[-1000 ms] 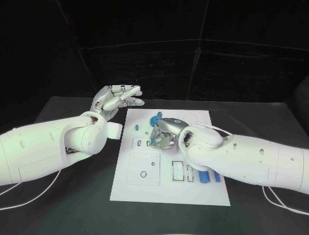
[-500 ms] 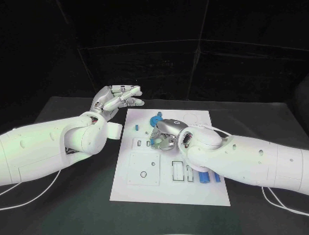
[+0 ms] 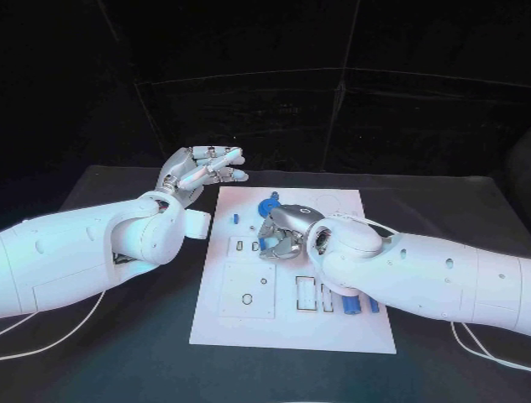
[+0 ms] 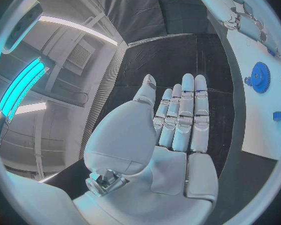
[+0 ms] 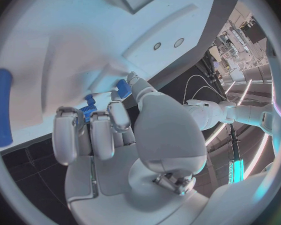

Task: Assemble the parts on the task board

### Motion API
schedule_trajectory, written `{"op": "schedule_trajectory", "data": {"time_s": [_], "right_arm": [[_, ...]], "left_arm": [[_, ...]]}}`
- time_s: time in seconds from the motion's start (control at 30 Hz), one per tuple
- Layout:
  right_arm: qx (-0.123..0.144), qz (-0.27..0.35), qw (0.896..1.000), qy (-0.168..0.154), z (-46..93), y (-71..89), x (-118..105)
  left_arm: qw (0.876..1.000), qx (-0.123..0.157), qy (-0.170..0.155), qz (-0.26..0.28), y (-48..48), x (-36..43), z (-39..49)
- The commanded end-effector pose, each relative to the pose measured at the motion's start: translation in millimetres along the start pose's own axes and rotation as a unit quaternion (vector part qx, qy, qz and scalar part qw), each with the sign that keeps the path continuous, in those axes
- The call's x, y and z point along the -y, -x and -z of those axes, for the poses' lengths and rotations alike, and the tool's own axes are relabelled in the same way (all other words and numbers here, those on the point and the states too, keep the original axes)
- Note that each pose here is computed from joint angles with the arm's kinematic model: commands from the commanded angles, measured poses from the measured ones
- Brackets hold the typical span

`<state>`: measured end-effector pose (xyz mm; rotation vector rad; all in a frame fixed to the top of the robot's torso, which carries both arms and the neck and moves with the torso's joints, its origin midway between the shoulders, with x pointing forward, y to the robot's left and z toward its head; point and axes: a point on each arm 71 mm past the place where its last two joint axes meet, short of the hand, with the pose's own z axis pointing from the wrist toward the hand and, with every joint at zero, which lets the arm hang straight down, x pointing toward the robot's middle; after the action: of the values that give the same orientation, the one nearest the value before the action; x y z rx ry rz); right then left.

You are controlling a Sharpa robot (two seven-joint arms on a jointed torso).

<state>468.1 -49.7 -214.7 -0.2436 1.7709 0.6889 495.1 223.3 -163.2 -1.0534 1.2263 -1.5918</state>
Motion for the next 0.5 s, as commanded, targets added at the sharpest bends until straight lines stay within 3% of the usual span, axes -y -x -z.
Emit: {"op": "schedule_trajectory", "data": {"time_s": [0.03, 0.27, 0.33, 0.5], "right_arm": [[0.028, -0.004, 1.000, 0.000, 0.7, 4.2, -1], [0.076, -0.017, 0.996, 0.041, 9.7, 11.9, -2], [0.081, -0.026, 0.993, 0.076, 18.8, 15.2, 0], [0.074, -0.079, 0.987, 0.121, 39.9, 31.0, 15]], "left_arm": [[1.000, -0.007, -0.002, 0.002, -1.2, 1.3, -0.5], [1.000, -0.014, 0.005, -0.015, -0.2, 0.3, -0.5], [0.999, -0.026, 0.019, -0.031, 0.2, -1.6, -0.1], [0.991, -0.066, 0.063, -0.093, 2.1, -6.8, 3.6]]}}
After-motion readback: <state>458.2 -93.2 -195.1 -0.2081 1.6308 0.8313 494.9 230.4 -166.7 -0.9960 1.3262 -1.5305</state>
